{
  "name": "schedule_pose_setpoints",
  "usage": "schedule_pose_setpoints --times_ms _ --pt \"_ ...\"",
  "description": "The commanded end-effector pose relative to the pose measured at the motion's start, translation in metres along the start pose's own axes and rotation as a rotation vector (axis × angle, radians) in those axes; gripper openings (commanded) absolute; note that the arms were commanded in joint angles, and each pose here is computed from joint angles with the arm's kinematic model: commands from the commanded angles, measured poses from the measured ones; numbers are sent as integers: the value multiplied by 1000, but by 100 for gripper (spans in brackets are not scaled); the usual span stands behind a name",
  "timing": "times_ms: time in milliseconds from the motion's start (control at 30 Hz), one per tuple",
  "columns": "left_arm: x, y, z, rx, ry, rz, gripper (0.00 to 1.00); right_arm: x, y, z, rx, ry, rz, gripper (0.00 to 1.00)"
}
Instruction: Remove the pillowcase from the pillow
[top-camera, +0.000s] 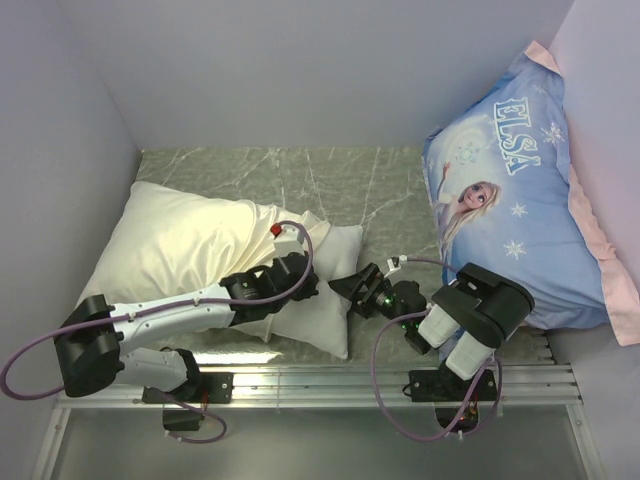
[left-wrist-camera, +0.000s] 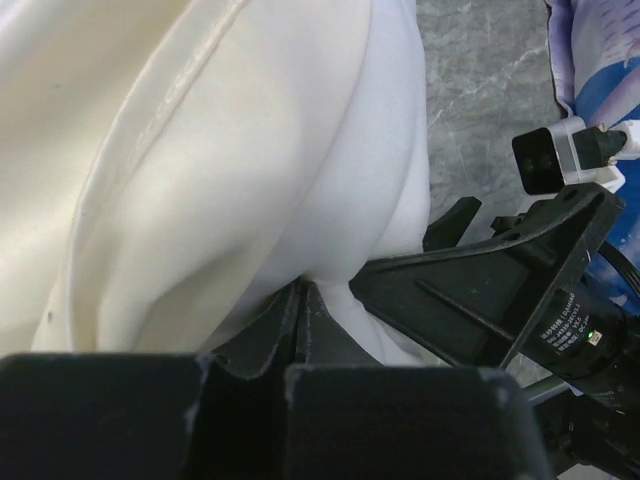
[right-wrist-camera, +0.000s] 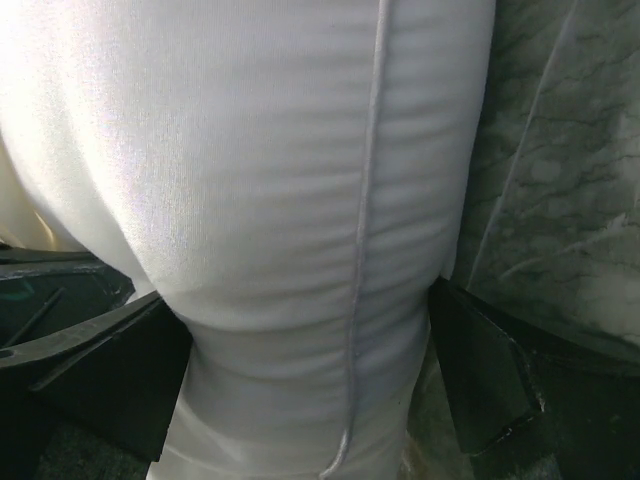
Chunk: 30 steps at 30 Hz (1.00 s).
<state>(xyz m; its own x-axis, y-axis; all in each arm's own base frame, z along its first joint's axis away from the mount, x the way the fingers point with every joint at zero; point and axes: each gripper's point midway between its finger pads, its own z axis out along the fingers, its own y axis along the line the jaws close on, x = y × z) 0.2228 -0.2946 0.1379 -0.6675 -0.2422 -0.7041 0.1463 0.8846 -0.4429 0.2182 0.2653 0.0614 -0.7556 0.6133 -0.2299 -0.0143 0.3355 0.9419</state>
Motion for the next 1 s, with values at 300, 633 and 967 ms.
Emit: schedule_pose_setpoints --times_ms 300,633,967 --pt "26 -2 8 45 97 -5 1 -10 95 5 -276 -74 -106 60" --pt "-72 -65 -60 236 -75 44 18 -62 129 -17 -48 -237 -324 0" --pt "-180 -46 -137 180 -406 -80 70 -178 196 -76 64 -344 -498 0"
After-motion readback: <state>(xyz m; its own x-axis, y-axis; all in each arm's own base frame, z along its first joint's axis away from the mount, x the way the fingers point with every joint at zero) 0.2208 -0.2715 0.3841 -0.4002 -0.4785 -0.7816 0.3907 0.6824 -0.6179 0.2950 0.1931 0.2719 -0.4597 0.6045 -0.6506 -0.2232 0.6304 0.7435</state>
